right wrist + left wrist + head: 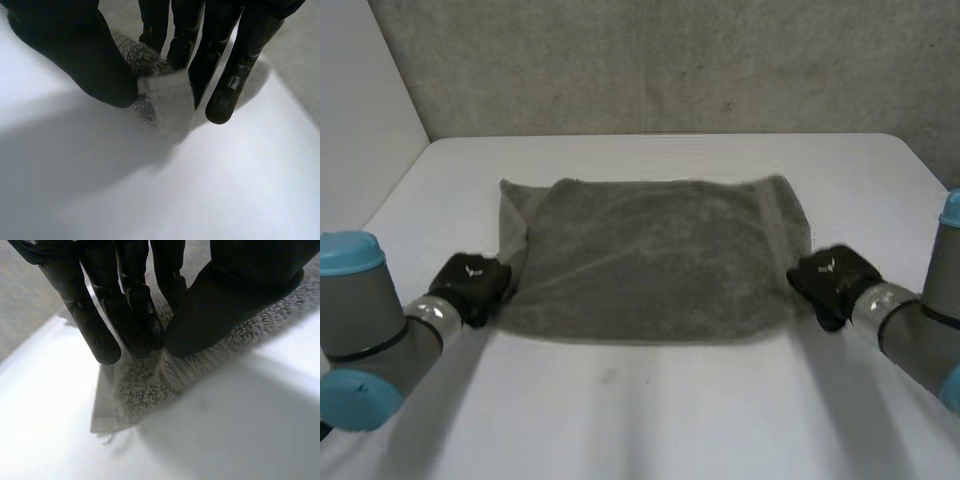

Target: Fold the towel.

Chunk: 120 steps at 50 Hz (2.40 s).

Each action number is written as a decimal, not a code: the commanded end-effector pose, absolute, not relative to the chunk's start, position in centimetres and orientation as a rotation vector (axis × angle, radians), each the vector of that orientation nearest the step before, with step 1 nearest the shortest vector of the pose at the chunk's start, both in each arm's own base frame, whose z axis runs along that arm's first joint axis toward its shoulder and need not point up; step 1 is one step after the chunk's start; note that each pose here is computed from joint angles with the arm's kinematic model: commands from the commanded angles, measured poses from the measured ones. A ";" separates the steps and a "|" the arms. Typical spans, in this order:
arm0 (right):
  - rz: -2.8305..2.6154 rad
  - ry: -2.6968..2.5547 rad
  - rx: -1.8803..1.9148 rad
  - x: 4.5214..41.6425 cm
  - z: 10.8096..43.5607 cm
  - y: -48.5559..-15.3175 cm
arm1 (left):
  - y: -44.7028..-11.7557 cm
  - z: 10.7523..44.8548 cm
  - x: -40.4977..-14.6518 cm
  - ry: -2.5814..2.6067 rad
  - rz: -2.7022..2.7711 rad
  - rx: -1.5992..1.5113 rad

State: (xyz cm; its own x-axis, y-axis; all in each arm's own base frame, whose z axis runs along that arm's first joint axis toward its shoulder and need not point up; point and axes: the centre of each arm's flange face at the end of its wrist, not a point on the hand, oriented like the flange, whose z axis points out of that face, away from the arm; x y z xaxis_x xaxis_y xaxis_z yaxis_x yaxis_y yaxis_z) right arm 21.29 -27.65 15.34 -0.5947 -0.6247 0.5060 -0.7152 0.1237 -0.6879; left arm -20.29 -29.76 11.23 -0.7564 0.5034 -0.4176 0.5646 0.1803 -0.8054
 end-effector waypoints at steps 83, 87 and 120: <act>1.466 -2.420 1.186 17.2 14.5 -26.2 | -16.1 17.9 -18.2 2.635 -1.578 0.980; 1.464 -2.423 1.186 17.1 14.4 -26.1 | -16.6 17.1 -18.3 2.645 -1.547 0.993; 1.382 -2.400 1.260 17.0 14.4 -25.8 | -19.3 15.3 -18.5 2.572 -1.573 1.027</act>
